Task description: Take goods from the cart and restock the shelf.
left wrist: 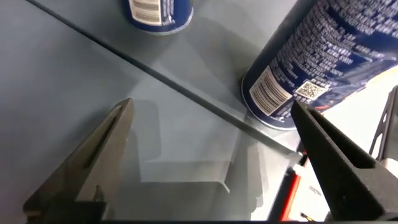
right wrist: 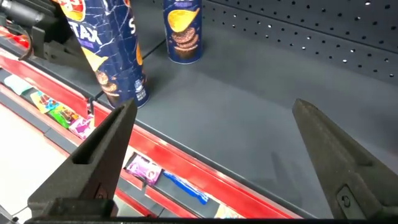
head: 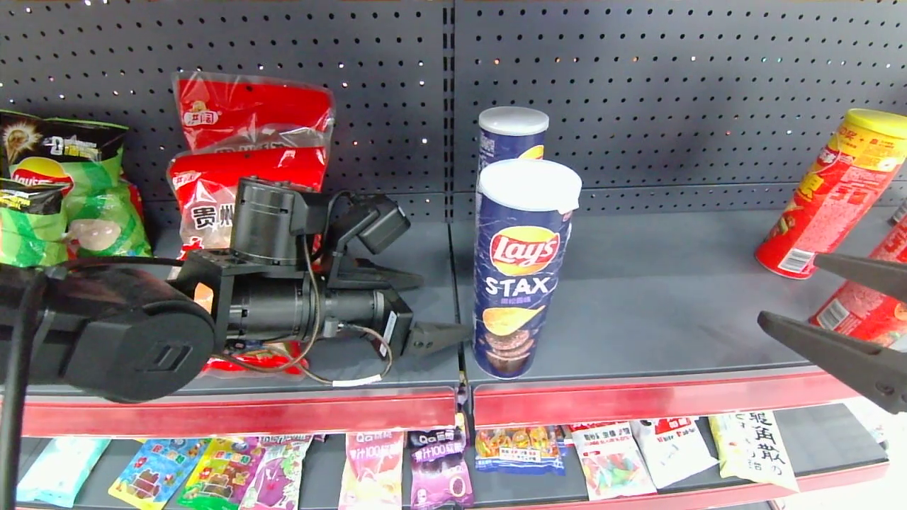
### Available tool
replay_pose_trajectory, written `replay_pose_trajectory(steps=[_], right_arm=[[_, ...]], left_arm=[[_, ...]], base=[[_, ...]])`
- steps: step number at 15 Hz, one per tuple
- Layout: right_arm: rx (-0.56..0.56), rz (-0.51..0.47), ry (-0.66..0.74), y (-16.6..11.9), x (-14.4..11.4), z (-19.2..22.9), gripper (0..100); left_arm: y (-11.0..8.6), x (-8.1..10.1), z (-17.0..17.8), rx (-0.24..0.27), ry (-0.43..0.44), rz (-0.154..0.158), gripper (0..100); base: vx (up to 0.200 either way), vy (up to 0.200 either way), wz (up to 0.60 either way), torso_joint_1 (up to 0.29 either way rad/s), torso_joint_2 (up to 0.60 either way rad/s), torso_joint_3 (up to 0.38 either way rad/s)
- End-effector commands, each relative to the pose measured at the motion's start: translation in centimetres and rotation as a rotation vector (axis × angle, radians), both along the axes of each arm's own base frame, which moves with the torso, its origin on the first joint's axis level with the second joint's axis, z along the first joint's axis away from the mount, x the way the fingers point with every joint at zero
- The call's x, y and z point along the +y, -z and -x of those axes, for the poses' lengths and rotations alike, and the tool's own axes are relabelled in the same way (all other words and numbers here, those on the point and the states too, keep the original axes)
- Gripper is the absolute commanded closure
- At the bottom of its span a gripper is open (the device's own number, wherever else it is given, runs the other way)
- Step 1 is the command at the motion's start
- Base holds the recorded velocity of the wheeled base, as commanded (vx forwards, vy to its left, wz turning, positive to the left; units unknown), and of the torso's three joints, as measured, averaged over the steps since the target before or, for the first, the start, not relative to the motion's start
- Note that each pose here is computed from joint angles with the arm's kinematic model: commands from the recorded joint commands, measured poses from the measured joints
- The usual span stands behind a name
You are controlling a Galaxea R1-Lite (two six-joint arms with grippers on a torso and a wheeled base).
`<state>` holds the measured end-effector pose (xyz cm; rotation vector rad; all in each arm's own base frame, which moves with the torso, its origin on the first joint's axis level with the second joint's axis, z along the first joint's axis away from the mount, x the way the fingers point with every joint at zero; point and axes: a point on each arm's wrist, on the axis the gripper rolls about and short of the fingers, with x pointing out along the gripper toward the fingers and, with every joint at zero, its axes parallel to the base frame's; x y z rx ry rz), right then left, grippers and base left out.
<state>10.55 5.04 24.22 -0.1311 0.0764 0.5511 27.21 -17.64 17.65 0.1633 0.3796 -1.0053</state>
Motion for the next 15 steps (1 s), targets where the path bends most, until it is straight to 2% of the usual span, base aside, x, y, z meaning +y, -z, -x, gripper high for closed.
replay_pose_trajectory(steps=[1, 12, 15], right_arm=[[0.0, 0.0, 0.001, 0.01, 0.0, -0.03, 0], [-0.004, -0.002, 0.003, -0.02, -0.08, 0.1, 0], [0.01, 0.005, 0.003, 0.37, -0.07, 0.07, 0]], left_arm=[[0.05, -0.24, -0.06, 0.001, 0.006, 0.0, 0], [0.3, -0.93, 0.25, 0.008, 0.027, -0.004, 0], [0.11, -0.28, 0.7, 0.007, 0.013, -0.004, 0]], base=[[0.0, 0.0, 0.0, 0.0, 0.0, 0.0], [0.0, 0.0, 0.0, 0.0, 0.0, 0.0], [0.0, 0.0, 0.0, 0.0, 0.0, 0.0]])
